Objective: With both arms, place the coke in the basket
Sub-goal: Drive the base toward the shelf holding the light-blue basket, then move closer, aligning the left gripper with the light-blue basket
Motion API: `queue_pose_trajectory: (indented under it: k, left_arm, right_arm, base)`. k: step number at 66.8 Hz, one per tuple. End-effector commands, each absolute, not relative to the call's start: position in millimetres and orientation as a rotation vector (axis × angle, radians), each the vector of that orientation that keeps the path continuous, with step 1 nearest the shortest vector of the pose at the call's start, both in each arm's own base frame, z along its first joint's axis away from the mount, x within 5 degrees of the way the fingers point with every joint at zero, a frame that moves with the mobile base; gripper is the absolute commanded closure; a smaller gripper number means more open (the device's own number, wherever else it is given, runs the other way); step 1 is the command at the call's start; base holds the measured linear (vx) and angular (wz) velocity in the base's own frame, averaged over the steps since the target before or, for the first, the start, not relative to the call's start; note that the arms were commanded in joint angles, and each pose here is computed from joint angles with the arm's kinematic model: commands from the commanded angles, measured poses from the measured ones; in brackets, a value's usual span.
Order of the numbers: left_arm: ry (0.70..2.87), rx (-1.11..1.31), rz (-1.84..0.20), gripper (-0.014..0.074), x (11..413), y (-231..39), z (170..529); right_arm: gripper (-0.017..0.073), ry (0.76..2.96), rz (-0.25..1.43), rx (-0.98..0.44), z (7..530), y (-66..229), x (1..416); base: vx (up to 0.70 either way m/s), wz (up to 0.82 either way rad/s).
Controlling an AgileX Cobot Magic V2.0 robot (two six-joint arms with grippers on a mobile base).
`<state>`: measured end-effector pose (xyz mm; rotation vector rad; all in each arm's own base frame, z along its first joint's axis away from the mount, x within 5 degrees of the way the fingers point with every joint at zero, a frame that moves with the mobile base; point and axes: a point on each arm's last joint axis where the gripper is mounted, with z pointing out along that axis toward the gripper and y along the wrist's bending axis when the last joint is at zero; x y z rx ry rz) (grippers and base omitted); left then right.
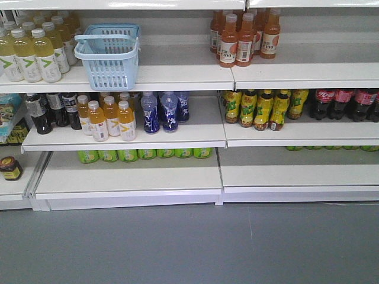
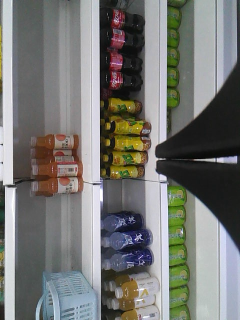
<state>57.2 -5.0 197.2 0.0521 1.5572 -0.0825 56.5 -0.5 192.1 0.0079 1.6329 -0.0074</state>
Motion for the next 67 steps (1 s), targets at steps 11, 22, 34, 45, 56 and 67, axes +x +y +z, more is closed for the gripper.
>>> queue_pose_trajectory:
  k: [11,22,34,45,56,67]
  left_arm:
    - [1.462,0.048,-0.086,0.06,55.4,-4.7,204.1]
    - [1.462,0.048,-0.086,0.06,55.4,-4.7,204.1]
    - [1.462,0.049,-0.085,0.0601,55.4,-4.7,204.1]
    - [1.462,0.049,-0.085,0.06,55.4,-4.7,204.1]
    - [1.462,0.049,-0.085,0.06,55.4,-4.7,204.1]
    - [1.462,0.049,-0.085,0.06,55.4,-4.7,204.1]
  right_arm:
    - [0.0568,1.559,-0.012,0.0,194.8,-0.4,56.2]
    - [0.0568,1.559,-0.012,0.0,194.8,-0.4,56.2]
    - [0.0568,1.559,-0.012,0.0,194.8,-0.4,56.2]
    - [0.0568,1.559,-0.012,0.0,194.8,-0.4,56.2]
    - [0.0568,1.559,-0.012,0.0,194.8,-0.4,56.2]
    - [0.0568,1.559,-0.012,0.0,194.8,-0.4,56.2]
  base:
    - [0.07,0.04]
    - [0.08,0.03]
    - [0.09,0.0]
    - [0.09,-0.01]
    - [0.09,-0.02]
    - [0.09,-0.02]
